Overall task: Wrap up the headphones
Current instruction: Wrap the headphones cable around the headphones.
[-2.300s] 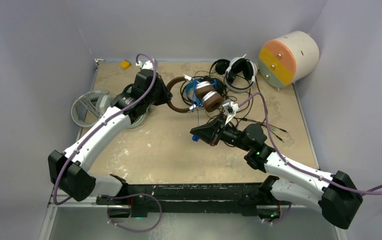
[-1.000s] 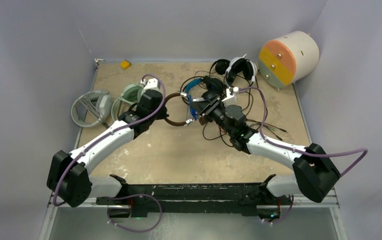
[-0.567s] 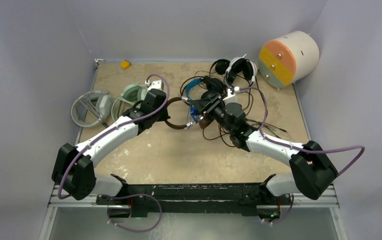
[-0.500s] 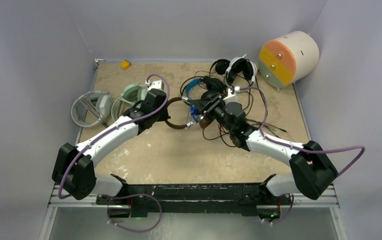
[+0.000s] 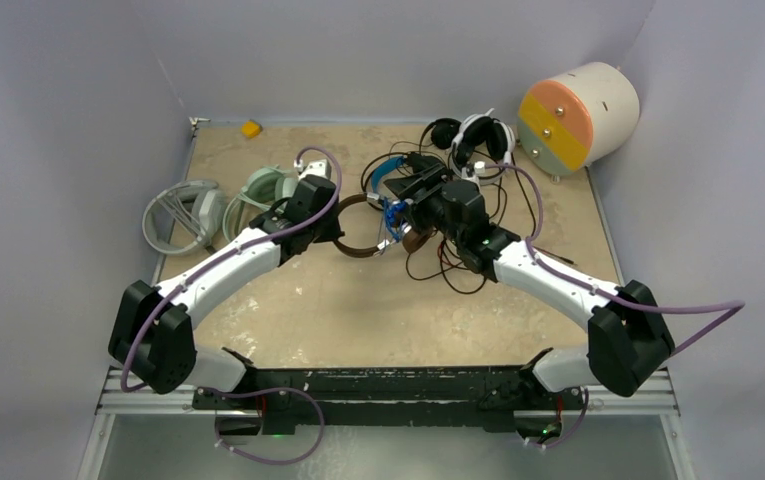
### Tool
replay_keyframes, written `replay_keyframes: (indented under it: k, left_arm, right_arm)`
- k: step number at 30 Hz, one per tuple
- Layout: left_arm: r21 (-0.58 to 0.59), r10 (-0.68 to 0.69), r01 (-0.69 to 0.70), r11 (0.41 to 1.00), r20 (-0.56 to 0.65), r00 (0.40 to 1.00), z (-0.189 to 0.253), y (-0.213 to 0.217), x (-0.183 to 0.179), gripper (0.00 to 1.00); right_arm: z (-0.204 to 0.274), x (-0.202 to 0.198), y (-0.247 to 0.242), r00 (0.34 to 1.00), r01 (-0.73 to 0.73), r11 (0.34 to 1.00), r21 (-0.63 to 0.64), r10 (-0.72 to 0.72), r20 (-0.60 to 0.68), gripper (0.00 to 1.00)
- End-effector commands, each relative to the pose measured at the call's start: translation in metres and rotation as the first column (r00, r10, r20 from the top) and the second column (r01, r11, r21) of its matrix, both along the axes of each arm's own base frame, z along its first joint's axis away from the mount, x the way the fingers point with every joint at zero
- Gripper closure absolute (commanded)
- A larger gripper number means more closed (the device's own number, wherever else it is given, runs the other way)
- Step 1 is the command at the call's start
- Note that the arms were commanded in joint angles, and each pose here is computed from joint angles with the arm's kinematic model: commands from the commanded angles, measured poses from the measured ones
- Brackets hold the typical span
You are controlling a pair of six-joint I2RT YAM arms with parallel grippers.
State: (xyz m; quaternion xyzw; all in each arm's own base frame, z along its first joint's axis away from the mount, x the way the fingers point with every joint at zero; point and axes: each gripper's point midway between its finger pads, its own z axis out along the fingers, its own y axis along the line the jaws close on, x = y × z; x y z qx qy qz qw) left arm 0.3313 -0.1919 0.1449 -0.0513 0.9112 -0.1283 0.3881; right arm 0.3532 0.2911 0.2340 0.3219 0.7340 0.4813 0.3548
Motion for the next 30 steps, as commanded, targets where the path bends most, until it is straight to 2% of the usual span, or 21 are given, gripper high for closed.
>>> replay_keyframes:
  k: [1,9,13,17,20,22,24,27,28,29,30]
  left_arm:
    - [-0.074,-0.067,0.068,0.995,0.021,0.998,0.020,-0.023,0.002,1.00]
    - [-0.088,-0.123,0.121,0.989,-0.018,0.992,0.010,-0.034,0.000,1.00]
    - [-0.110,-0.131,0.128,0.986,-0.019,0.991,0.010,-0.039,0.001,1.00]
    - [-0.107,-0.118,0.116,0.987,-0.013,0.993,0.009,-0.038,0.003,1.00]
    - [-0.092,-0.082,0.081,0.992,-0.008,0.997,0.003,-0.032,0.006,1.00]
    - [-0.095,-0.066,0.066,0.993,0.004,0.998,0.001,-0.032,0.008,1.00]
    - [-0.090,-0.053,0.054,0.994,0.008,0.999,-0.002,-0.030,0.010,1.00]
    - [-0.075,-0.042,0.043,0.996,0.010,0.999,-0.004,-0.028,0.012,1.00]
    - [-0.071,-0.040,0.040,0.997,0.012,0.999,-0.005,-0.027,0.013,1.00]
    - [-0.067,-0.037,0.038,0.997,0.014,0.999,-0.005,-0.027,0.013,1.00]
    - [-0.063,-0.033,0.034,0.997,0.013,0.999,-0.006,-0.026,0.013,1.00]
  right_arm:
    - [0.005,0.022,-0.024,0.987,0.155,0.988,0.005,-0.155,-0.036,0.26]
    - [0.010,0.024,-0.026,0.986,0.163,0.985,0.056,-0.161,-0.035,0.22]
    - [0.012,0.020,-0.014,0.993,0.106,0.990,0.096,-0.101,-0.055,0.23]
    - [0.014,0.013,-0.014,0.992,0.103,0.979,0.174,-0.088,-0.092,0.44]
    - [-0.001,0.010,-0.022,0.966,0.188,0.954,0.234,-0.136,-0.221,0.66]
    - [-0.009,0.010,-0.019,0.948,0.212,0.940,0.265,-0.132,-0.291,0.71]
    - [-0.012,0.010,-0.016,0.935,0.219,0.935,0.277,-0.120,-0.333,0.64]
    - [-0.022,0.010,-0.012,0.908,0.249,0.922,0.296,-0.117,-0.401,0.41]
    - [-0.024,0.011,-0.012,0.905,0.257,0.915,0.311,-0.115,-0.410,0.37]
    - [-0.026,0.011,-0.011,0.900,0.267,0.906,0.327,-0.113,-0.422,0.36]
    - [-0.026,0.011,-0.010,0.897,0.272,0.898,0.346,-0.107,-0.429,0.41]
